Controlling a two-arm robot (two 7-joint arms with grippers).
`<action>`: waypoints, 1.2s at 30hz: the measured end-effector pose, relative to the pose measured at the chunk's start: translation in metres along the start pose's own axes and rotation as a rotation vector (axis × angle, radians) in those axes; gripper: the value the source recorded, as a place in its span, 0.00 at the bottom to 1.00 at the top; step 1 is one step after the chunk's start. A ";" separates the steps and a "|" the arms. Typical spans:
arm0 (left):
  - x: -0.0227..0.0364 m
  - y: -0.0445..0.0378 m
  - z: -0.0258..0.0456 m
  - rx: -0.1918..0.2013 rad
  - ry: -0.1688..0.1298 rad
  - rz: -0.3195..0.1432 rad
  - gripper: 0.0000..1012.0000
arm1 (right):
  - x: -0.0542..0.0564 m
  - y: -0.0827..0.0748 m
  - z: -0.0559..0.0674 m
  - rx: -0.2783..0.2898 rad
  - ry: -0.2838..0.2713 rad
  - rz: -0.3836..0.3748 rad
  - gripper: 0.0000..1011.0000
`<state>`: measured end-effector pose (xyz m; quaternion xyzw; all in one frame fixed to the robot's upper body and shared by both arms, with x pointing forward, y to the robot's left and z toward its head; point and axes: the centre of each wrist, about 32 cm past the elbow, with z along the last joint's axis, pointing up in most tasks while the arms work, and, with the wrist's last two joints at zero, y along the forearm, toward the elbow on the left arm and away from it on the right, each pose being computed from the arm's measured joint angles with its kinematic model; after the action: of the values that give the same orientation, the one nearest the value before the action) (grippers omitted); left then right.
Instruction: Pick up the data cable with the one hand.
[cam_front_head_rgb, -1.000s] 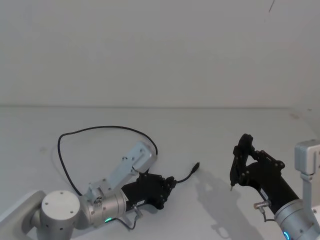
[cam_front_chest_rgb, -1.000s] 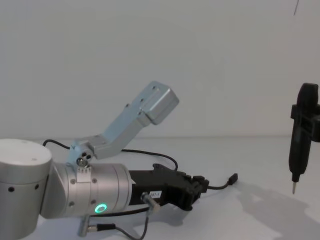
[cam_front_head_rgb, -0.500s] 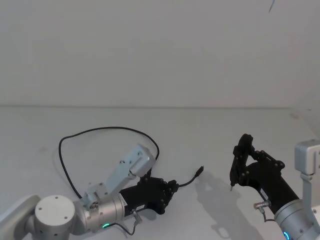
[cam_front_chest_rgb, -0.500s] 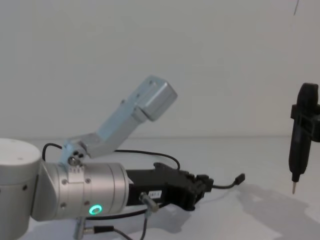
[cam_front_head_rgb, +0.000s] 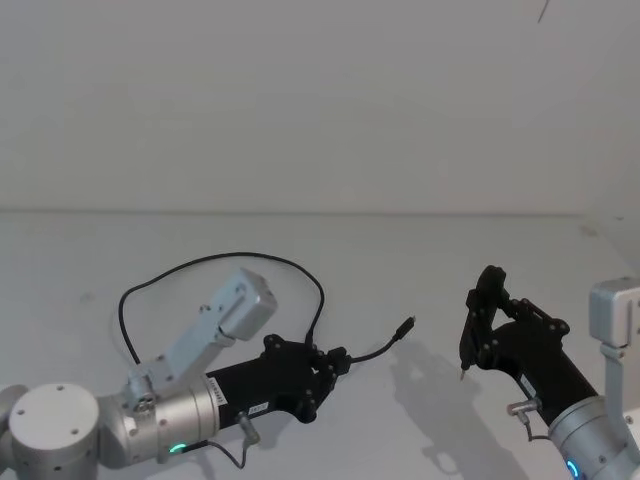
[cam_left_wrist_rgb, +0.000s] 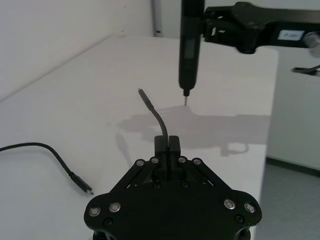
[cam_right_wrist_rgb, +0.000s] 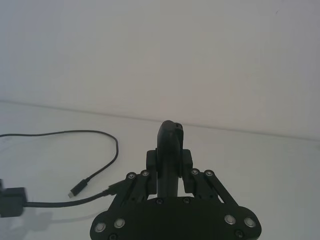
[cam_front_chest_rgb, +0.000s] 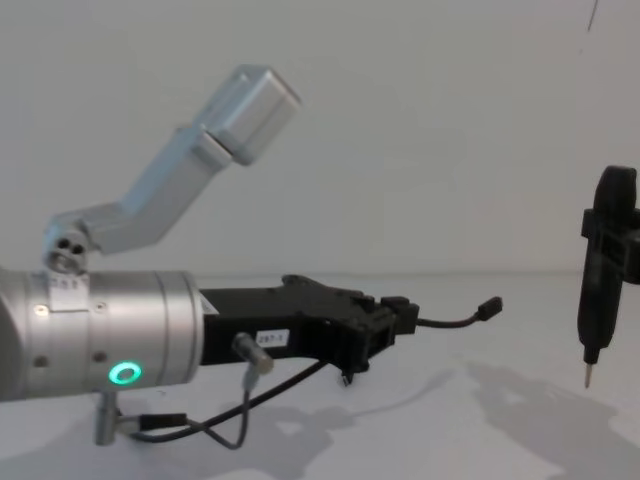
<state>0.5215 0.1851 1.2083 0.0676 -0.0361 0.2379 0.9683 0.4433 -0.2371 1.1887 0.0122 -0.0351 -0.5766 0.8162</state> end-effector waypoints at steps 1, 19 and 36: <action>-0.0005 0.0017 0.0008 -0.001 0.000 -0.001 0.04 | 0.000 0.000 0.000 0.000 0.000 0.000 0.28; -0.0091 0.0263 0.0105 0.000 0.028 -0.032 0.04 | -0.004 0.006 0.016 0.089 0.058 0.015 0.28; -0.0116 0.0315 0.0125 0.003 0.034 -0.041 0.04 | -0.019 0.020 0.037 0.121 0.186 0.077 0.28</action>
<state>0.4961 0.2056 1.2231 0.0658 -0.0181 0.2191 0.9733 0.4529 -0.2120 1.2259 0.1138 0.0057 -0.5380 0.8352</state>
